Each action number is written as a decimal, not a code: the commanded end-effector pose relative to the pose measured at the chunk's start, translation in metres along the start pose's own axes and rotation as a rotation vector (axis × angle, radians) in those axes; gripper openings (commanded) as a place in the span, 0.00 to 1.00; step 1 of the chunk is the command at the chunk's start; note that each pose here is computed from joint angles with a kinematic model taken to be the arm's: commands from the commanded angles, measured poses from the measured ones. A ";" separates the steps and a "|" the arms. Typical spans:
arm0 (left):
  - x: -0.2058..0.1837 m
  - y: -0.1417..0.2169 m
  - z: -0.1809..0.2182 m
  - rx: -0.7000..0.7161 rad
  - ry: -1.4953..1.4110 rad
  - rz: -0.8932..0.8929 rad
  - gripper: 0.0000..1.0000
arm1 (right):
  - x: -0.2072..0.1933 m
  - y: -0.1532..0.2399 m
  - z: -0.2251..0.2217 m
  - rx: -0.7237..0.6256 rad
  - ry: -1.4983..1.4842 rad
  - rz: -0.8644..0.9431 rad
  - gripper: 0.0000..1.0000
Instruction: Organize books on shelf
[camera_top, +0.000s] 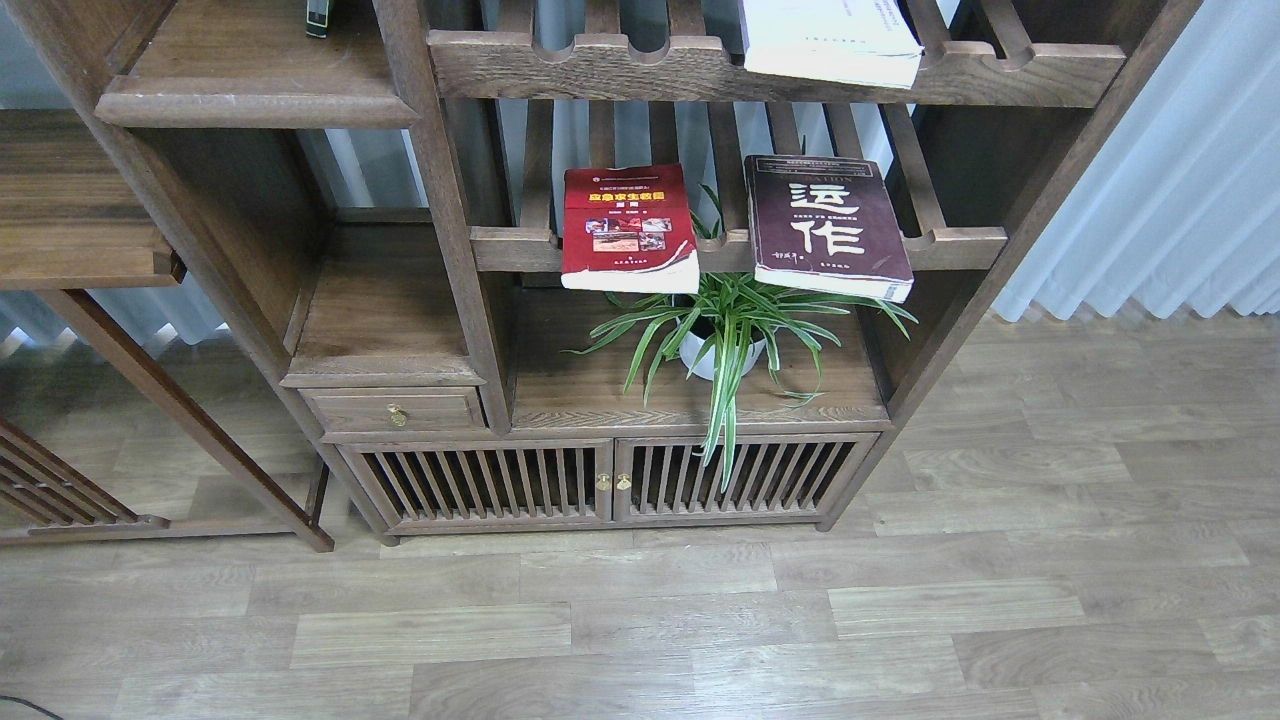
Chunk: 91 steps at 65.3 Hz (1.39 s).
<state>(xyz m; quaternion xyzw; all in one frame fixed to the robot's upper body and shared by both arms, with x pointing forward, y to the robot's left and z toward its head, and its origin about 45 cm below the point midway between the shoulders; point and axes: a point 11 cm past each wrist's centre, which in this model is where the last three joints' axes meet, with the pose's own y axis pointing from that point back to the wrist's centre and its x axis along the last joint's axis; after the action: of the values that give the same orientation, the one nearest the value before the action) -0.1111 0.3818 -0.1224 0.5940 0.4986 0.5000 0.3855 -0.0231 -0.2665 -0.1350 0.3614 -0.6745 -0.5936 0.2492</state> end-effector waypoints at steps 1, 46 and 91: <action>0.032 0.002 -0.005 0.012 0.008 0.094 1.00 | 0.000 0.000 0.000 0.000 0.000 0.001 0.99; 0.032 0.002 -0.005 0.014 0.008 0.094 1.00 | 0.000 0.000 0.000 0.000 0.000 0.001 0.99; 0.032 0.005 0.032 -0.057 0.015 0.091 1.00 | 0.011 0.003 0.011 -0.018 0.015 0.018 0.99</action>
<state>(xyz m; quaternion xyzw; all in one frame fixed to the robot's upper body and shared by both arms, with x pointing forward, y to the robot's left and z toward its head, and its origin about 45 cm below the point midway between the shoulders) -0.0861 0.3825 -0.1255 0.5842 0.4869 0.5122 0.3992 -0.0465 -0.2668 -0.1347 0.3527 -0.6684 -0.5987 0.2653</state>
